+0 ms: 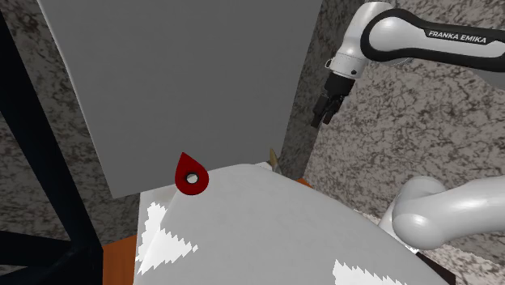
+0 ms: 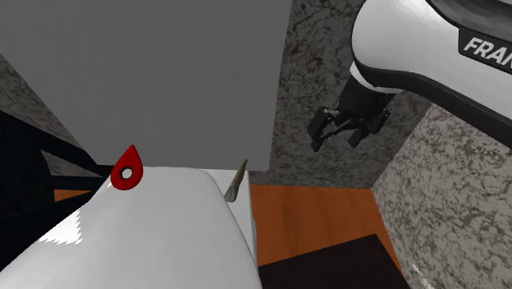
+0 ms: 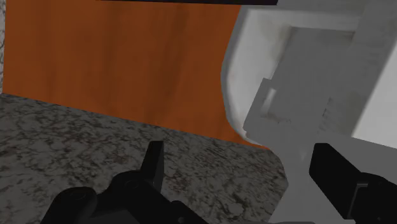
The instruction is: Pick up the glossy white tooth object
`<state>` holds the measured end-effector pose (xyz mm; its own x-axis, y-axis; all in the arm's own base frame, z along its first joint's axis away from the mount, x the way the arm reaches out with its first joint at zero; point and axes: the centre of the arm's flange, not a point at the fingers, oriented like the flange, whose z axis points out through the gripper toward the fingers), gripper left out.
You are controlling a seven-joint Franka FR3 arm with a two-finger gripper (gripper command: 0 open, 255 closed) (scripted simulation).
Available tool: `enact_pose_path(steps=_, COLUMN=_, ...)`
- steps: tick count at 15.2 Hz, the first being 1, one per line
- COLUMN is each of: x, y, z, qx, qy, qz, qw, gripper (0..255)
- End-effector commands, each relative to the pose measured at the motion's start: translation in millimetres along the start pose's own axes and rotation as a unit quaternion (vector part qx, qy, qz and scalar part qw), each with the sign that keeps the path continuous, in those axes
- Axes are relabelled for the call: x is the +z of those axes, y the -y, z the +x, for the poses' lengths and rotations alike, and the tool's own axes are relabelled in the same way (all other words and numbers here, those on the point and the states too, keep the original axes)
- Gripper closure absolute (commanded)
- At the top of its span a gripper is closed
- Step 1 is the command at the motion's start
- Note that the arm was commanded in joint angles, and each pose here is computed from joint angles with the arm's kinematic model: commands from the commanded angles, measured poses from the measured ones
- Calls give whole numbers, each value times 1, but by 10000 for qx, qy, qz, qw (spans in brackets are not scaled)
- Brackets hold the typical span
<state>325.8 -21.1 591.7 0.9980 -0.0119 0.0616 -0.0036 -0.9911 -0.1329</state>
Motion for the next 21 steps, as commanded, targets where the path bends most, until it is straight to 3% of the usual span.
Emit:
enact_pose_path(steps=1, x=0, y=0, z=0, qx=0, qy=0, qz=0, qw=10000, gripper=0)
enact_pose_path(steps=4, x=10, y=38, z=-13, qx=581, qy=-103, qz=-29, qw=9983, gripper=0)
enact_pose_path(steps=8, x=24, y=91, z=-23, qx=1353, qy=-241, qz=-66, qw=9905, gripper=0)
enact_pose_path(steps=13, x=43, y=157, z=-23, qx=2305, qy=-410, qz=-113, qw=9721, gripper=0)
enact_pose_path(steps=18, x=61, y=220, z=-11, qx=3198, qy=-569, qz=-157, qw=9456, gripper=0)
enact_pose_path(steps=21, x=76, y=218, z=-12, qx=3198, qy=-569, qz=-157, qw=9456, gripper=0)
